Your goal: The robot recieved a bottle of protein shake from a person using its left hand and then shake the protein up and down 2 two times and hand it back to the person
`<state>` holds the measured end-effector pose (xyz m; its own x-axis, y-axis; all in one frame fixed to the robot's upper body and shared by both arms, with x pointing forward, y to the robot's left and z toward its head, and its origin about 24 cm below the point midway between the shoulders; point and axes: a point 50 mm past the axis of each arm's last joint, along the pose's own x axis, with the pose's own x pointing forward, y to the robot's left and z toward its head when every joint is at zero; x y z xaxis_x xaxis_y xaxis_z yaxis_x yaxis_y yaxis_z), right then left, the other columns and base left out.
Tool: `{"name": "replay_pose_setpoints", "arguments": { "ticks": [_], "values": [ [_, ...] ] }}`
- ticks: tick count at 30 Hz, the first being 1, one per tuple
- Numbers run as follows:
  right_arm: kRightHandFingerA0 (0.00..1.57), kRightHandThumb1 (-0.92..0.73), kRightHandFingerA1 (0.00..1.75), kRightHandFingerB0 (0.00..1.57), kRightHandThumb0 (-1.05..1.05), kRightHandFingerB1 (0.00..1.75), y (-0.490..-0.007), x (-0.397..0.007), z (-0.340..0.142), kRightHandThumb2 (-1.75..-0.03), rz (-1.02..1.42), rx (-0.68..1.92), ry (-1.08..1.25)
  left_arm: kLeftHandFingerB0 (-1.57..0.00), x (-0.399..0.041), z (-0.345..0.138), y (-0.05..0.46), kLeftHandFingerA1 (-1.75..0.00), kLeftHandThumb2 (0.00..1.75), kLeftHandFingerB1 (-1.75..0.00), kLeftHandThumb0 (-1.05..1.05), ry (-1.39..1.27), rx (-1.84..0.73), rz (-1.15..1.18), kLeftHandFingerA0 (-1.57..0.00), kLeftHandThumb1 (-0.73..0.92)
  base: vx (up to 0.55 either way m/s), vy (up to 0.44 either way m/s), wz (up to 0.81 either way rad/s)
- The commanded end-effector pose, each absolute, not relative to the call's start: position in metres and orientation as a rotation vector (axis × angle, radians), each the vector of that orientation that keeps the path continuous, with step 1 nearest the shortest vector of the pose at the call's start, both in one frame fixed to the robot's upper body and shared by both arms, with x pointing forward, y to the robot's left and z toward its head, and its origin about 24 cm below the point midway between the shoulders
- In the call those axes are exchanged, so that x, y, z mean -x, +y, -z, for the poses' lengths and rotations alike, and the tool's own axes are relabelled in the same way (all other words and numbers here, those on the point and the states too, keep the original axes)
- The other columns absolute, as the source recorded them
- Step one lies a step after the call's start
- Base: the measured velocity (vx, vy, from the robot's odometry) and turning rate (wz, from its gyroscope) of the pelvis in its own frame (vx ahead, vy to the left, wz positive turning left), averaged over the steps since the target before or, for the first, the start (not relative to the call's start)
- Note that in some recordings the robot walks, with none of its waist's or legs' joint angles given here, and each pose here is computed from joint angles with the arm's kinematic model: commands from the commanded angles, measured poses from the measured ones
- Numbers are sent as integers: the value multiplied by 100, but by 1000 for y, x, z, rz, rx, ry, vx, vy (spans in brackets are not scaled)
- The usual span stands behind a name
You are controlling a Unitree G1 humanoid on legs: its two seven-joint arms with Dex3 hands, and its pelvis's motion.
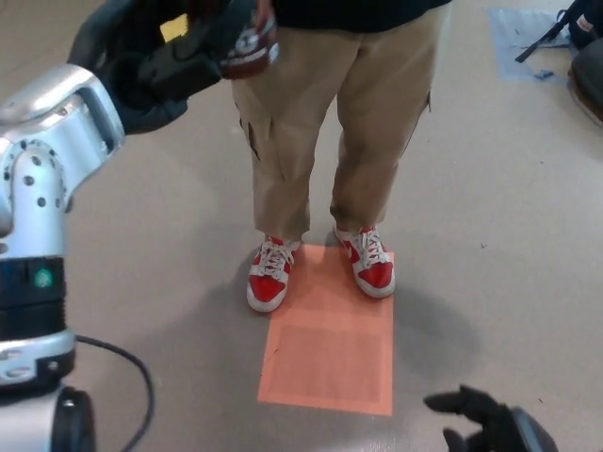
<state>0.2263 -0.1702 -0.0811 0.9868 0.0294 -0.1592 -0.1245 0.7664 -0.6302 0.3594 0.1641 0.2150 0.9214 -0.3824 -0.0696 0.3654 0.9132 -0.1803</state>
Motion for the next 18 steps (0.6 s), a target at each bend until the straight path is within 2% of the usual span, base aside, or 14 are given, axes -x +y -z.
{"name": "replay_pose_setpoints", "arguments": {
  "ticks": [1,2,3,4,5,6,7,8,10,11,12,16,17,18],
  "values": [
    [98,-81,61,68,-27,52,-175,-225,82,-70,-75,685,157,0,-348,-205,172,-3,94,0,-92,77,-29,505,0,55,0,0,0],
    [99,-81,62,68,-27,52,-175,-225,81,-70,-76,681,156,0,-343,-199,174,-8,97,-3,-92,74,-84,512,0,61,0,0,0],
    [99,-82,61,66,-28,51,-176,-225,81,-70,-78,682,157,0,-338,-191,176,-18,98,-13,-84,76,-140,510,0,57,0,0,0],
    [98,-82,60,66,-27,51,-176,-226,81,-69,-80,688,157,-8,-333,-181,177,-26,103,-13,-93,72,-204,493,-8,70,0,0,0],
    [98,-81,60,67,-27,51,-175,-226,82,-69,-82,694,157,-8,-327,-167,178,-33,104,-19,-89,63,-285,473,-8,69,0,0,0],
    [98,-81,60,67,-27,51,-173,-226,82,-69,-84,694,158,-8,-324,-160,180,-33,104,-19,-89,58,-321,462,-8,69,0,0,0],
    [98,-80,60,66,-27,51,-173,-226,82,-69,-84,689,159,-3,-322,-153,181,-37,104,-26,-81,57,-367,445,-4,64,0,0,0],
    [97,-79,61,68,-25,52,-172,-227,82,-69,-84,692,155,-2,-319,-147,182,-41,106,-31,-83,50,-406,427,-6,69,0,0,0],
    [97,-79,61,68,-25,53,-170,-228,81,-70,-83,696,142,-5,-313,-130,185,-41,105,-36,-81,36,-495,390,-6,69,0,0,0],
    [94,-79,60,68,-26,53,-169,-228,81,-70,-83,691,142,0,-309,-112,192,-47,105,-46,-37,54,-558,349,0,45,0,0,0],
    [94,-80,59,67,-26,52,-168,-228,81,-70,-83,689,145,-18,-305,-100,196,-31,66,-27,-78,70,-589,328,-23,85,0,0,0],
    [88,-81,54,64,-31,47,-168,-229,81,-66,-79,694,145,-20,-291,-58,212,-34,65,-28,-70,115,-745,268,-30,80,0,0,0],
    [86,-82,52,62,-33,44,-168,-230,81,-67,-78,696,145,-17,-288,-50,215,-43,84,-38,-68,132,-767,258,-25,64,0,0,0],
    [86,-82,52,62,-33,44,-168,-230,81,-67,-77,698,146,-17,-286,-44,218,-43,84,-38,-68,150,-785,250,-25,64,0,0,0]
  ]
}}
